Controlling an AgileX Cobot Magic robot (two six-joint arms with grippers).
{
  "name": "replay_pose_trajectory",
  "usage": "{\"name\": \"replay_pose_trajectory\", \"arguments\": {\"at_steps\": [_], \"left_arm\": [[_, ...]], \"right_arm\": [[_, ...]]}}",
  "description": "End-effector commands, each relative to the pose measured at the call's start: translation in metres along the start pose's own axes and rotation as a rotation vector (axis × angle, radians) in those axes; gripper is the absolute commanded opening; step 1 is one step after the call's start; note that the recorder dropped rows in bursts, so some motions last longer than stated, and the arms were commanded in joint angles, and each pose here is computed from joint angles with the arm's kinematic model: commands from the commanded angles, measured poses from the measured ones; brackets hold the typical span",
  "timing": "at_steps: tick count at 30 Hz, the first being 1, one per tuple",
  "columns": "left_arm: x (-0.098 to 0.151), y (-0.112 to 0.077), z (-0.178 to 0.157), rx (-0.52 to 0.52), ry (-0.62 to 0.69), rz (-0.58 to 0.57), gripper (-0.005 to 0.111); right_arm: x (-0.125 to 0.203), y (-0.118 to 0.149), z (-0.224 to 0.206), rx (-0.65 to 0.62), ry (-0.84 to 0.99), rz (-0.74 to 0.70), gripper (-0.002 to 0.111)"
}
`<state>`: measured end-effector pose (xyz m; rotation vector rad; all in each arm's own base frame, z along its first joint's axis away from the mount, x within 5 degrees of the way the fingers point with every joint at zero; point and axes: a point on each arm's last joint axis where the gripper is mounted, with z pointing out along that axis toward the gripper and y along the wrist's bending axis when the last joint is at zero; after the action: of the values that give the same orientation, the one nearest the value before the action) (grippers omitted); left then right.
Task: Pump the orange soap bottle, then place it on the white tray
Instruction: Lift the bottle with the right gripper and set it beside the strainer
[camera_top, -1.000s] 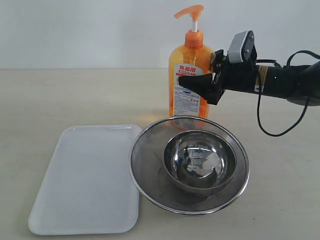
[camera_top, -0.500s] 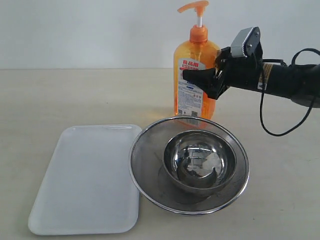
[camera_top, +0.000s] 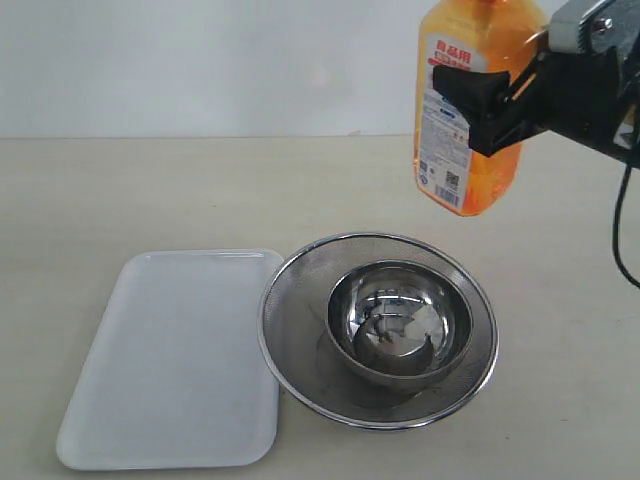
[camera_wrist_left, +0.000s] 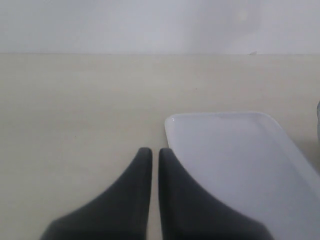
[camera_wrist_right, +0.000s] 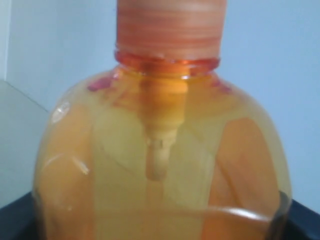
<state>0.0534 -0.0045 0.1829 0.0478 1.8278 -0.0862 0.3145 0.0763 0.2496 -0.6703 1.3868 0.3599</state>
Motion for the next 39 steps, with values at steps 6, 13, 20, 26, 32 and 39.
{"name": "replay_pose_trajectory", "arguments": {"at_steps": [6,13,20,26,32,39], "left_arm": [[0.000,0.000,0.000,-0.005,-0.003,-0.005,0.005],[0.000,0.000,0.000,-0.005,-0.003,-0.005,0.005],[0.000,0.000,0.000,-0.005,-0.003,-0.005,0.005],[0.000,0.000,0.000,-0.005,-0.003,-0.005,0.005],[0.000,0.000,0.000,-0.005,-0.003,-0.005,0.005],[0.000,0.000,0.000,-0.005,-0.003,-0.005,0.005]], "right_arm": [[-0.035,0.026,-0.071,0.179,-0.026,-0.013,0.000],[-0.011,0.049,-0.110,0.240,0.049,-0.022,0.000],[0.015,0.060,-0.133,0.331,0.089,0.040,0.000],[0.025,0.065,-0.146,0.380,0.093,0.037,0.000],[0.024,0.070,-0.143,0.346,0.106,-0.028,0.000],[0.031,0.082,-0.129,0.351,0.111,-0.083,0.000]]}}
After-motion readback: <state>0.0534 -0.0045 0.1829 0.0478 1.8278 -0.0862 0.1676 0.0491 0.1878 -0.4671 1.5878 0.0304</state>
